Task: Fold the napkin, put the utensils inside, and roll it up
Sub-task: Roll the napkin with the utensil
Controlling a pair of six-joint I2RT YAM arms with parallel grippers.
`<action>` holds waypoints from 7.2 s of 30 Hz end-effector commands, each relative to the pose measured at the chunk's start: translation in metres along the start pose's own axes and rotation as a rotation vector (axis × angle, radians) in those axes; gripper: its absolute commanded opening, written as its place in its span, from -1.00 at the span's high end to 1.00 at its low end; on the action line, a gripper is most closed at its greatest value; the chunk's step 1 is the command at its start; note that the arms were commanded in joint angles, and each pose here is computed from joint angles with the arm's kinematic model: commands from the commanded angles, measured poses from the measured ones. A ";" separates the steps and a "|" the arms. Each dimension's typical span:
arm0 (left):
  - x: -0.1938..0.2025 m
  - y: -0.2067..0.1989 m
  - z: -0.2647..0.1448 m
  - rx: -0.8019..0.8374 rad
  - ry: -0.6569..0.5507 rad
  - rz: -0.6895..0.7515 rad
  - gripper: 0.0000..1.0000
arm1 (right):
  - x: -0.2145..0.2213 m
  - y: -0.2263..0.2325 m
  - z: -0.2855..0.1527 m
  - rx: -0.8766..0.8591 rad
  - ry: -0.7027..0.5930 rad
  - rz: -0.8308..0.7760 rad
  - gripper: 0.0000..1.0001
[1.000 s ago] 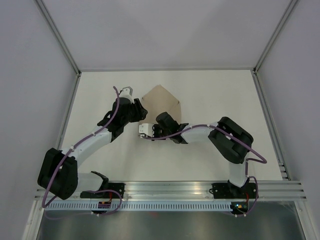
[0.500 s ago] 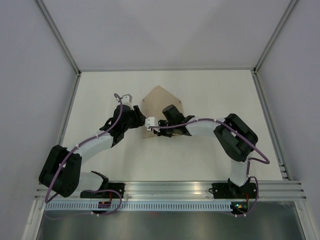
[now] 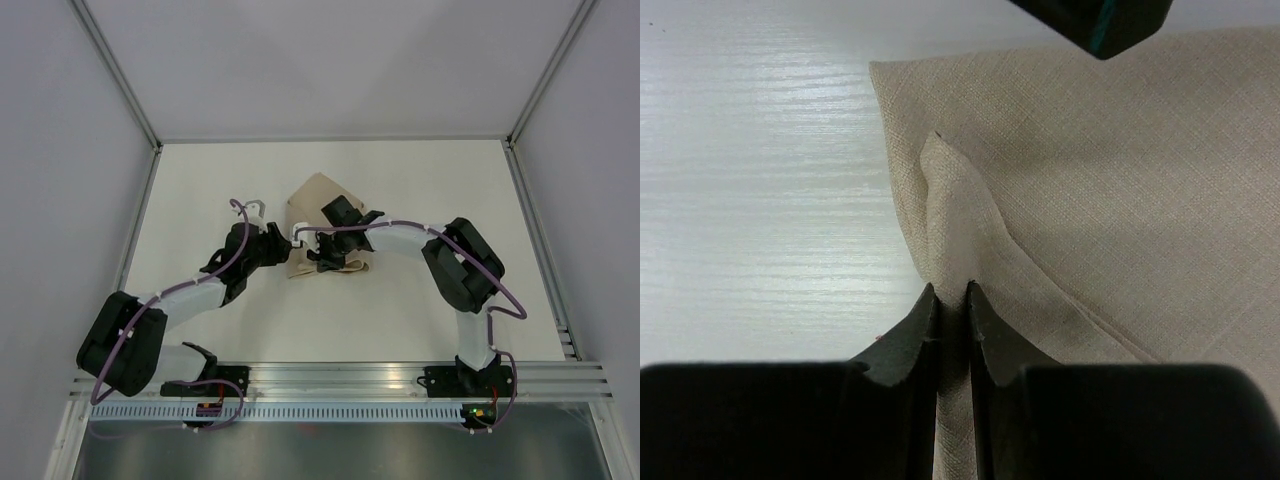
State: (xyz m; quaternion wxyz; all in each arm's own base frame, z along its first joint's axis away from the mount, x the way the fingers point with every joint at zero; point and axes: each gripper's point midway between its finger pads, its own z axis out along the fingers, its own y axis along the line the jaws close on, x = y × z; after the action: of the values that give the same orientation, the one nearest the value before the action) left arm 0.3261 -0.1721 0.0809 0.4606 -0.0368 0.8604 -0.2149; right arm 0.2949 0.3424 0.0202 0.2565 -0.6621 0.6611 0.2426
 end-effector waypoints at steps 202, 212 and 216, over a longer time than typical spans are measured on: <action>0.165 -0.131 0.026 0.777 1.172 0.436 0.95 | 0.070 0.021 -0.136 0.207 -0.123 -0.284 -0.58; 0.162 -0.125 0.031 0.767 1.166 0.429 0.95 | 0.087 0.027 -0.110 0.132 -0.042 -0.316 -0.52; 0.162 -0.123 0.032 0.770 1.167 0.415 0.95 | 0.090 0.031 -0.104 0.108 -0.031 -0.301 -0.26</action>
State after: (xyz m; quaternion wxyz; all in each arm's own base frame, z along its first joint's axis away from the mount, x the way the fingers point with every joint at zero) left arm 0.2434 -0.3551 0.0189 -0.0279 0.4310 0.7897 -0.4357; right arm 0.2570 0.1988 0.0341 0.3262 -0.7243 0.5809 0.1776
